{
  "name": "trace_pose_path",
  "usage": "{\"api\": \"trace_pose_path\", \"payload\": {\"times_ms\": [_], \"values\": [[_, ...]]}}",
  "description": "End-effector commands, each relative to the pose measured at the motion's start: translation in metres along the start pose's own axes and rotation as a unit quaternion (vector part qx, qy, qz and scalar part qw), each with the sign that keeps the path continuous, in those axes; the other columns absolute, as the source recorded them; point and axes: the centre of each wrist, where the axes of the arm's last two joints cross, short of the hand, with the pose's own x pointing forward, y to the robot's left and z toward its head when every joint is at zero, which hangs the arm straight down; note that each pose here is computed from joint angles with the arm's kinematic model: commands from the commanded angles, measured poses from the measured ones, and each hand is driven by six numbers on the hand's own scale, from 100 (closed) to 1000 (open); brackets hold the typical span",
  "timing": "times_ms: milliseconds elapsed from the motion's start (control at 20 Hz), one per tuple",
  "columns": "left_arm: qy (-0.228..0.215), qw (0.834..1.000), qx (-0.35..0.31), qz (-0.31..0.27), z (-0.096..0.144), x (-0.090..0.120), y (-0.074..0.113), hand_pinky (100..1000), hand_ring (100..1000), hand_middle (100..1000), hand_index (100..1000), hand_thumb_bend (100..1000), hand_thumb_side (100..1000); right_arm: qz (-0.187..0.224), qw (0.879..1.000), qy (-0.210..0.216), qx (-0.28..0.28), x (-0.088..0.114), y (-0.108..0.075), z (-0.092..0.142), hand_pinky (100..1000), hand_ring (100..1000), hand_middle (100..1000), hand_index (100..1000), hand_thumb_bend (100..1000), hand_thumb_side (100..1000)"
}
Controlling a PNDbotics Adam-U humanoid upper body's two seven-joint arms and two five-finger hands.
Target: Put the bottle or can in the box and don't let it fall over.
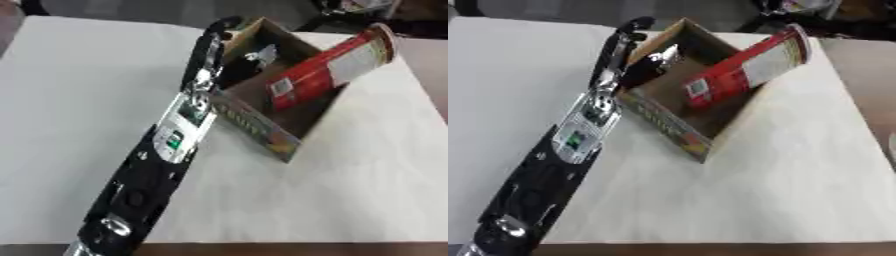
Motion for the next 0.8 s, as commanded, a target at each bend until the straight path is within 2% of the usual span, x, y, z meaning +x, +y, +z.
{"api": "trace_pose_path", "payload": {"times_ms": [50, 250, 350, 450, 650, 800], "values": [[-0.015, 1.000, 0.015, -0.010, -0.003, 0.007, 0.016, 927, 868, 830, 867, 701, 617, 0.004, 1.000, -0.017, -0.001, 0.009, -0.005, -0.003, 797, 800, 810, 925, 100, 821], [-0.029, 0.999, 0.035, -0.012, 0.000, 0.009, 0.040, 925, 867, 829, 865, 667, 588, 0.012, 1.000, -0.016, -0.004, 0.006, -0.009, -0.003, 797, 800, 810, 925, 100, 820], [-0.041, 0.998, 0.049, -0.016, 0.002, 0.011, 0.059, 924, 866, 832, 870, 645, 564, 0.017, 1.000, -0.016, -0.006, 0.005, -0.011, -0.003, 797, 800, 810, 924, 100, 817], [-0.051, 0.996, 0.065, -0.022, 0.006, 0.014, 0.085, 922, 865, 833, 871, 628, 549, 0.022, 1.000, -0.018, -0.009, 0.005, -0.014, -0.003, 797, 801, 810, 924, 100, 814], [-0.072, 0.990, 0.112, -0.055, 0.028, 0.015, 0.151, 911, 860, 834, 875, 613, 532, 0.028, 0.999, -0.024, -0.006, 0.006, -0.016, -0.003, 798, 801, 811, 925, 100, 803], [-0.049, 0.982, 0.158, -0.093, 0.056, -0.003, 0.197, 917, 862, 834, 875, 612, 525, 0.032, 0.999, -0.026, -0.003, 0.006, -0.018, -0.003, 798, 801, 810, 924, 100, 797]]}}
